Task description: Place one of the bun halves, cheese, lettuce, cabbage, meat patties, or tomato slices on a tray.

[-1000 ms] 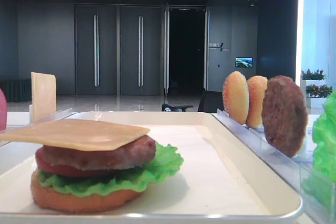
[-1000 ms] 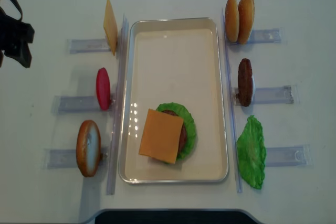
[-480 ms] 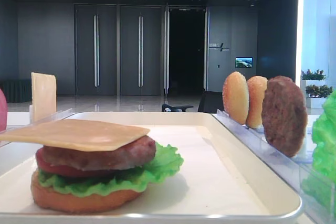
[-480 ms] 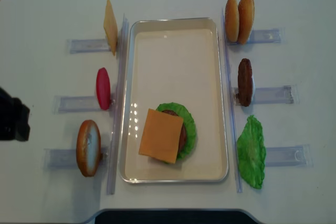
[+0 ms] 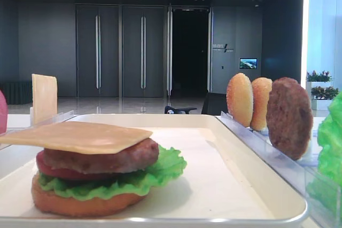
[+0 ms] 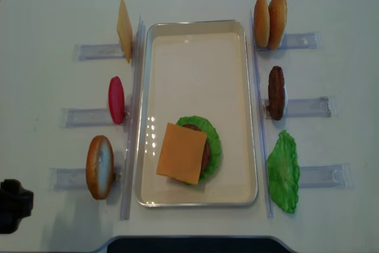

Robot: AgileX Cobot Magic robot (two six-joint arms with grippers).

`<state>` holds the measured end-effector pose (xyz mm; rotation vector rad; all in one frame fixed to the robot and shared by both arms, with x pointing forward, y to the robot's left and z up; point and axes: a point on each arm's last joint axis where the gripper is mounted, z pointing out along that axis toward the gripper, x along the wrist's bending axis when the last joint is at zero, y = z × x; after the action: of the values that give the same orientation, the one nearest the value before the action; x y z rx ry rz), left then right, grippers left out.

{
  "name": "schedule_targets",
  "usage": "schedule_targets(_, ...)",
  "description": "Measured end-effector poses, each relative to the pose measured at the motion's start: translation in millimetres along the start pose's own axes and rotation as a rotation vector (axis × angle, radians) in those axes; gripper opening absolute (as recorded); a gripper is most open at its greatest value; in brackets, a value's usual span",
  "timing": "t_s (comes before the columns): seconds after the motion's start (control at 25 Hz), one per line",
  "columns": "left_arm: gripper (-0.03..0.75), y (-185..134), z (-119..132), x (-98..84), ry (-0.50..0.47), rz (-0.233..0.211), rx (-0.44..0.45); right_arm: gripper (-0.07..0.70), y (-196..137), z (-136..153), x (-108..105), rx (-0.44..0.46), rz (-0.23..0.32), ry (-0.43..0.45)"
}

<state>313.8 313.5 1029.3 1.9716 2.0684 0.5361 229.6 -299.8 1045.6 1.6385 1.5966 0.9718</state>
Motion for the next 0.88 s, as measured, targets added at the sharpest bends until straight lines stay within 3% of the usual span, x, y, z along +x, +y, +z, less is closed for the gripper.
schedule_targets(0.68, 0.444, -63, -42, -2.8, -0.012, -0.043, -0.554, 0.485, 0, 0, 0, 0.000, 0.000, 0.000)
schedule_targets(0.88, 0.444, -70, -44, -2.9, -0.010, -0.045, -0.602, 0.485, 0, 0, 0, 0.000, 0.000, 0.000)
